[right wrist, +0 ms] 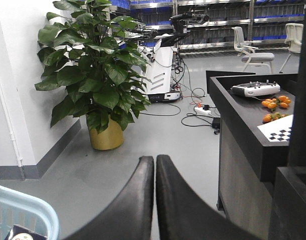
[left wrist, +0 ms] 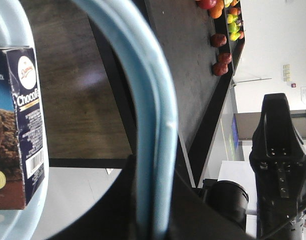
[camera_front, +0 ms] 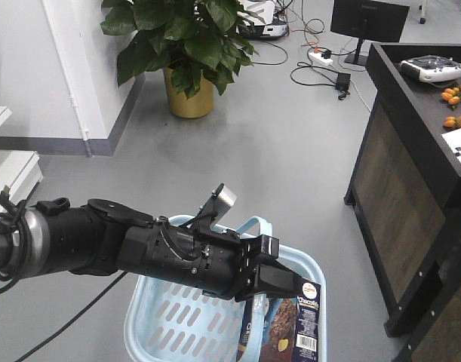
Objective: Left arm holds basket, right arm returns cookies
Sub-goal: 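Drive toward the snack shelf holding the basket in the left gripper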
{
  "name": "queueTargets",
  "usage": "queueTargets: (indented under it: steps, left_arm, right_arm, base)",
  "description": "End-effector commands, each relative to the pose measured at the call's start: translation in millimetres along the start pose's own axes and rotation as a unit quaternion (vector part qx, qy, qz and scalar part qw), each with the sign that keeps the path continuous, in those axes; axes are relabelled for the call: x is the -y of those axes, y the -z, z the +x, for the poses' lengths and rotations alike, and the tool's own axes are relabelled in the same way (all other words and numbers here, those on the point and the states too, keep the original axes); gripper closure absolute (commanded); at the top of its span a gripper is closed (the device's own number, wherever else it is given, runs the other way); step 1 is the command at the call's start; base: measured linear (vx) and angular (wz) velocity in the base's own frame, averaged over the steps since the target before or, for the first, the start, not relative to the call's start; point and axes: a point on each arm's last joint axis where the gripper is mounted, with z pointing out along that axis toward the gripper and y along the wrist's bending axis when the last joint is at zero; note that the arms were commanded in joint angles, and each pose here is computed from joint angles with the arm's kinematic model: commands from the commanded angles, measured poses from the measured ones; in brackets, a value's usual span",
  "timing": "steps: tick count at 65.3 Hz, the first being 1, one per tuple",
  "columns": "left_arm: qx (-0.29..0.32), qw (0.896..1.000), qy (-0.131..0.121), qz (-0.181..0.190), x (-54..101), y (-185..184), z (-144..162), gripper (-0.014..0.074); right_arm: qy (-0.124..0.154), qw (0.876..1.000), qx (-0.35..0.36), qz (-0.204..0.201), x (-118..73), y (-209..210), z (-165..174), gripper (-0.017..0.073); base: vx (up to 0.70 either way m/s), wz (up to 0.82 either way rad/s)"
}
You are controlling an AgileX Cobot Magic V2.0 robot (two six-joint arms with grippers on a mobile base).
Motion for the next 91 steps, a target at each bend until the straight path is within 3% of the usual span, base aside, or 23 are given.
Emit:
queueTargets:
  steps: [1,60,91]
  left_arm:
    - [0.021,0.997,-0.004,0.071,33.0,10.1,-5.4,0.06]
    - [0.021,0.997,-0.004,0.071,33.0,10.1,-5.4,0.06]
    - [0.021,0.997,-0.004,0.071,33.0,10.1,-5.4,0.06]
  right_arm:
    - [0.005,0.999,0.041,-0.001,-0.4,1.1,-6.2,0.0567]
    - [0.005,0.999,0.041,-0.001,-0.4,1.1,-6.2,0.0567]
    - [0.005,0.999,0.041,-0.001,-0.4,1.1,-6.2,0.0567]
  base:
    - [0.24,0.01]
    - [0.24,0.04]
    - [0.22,0.42]
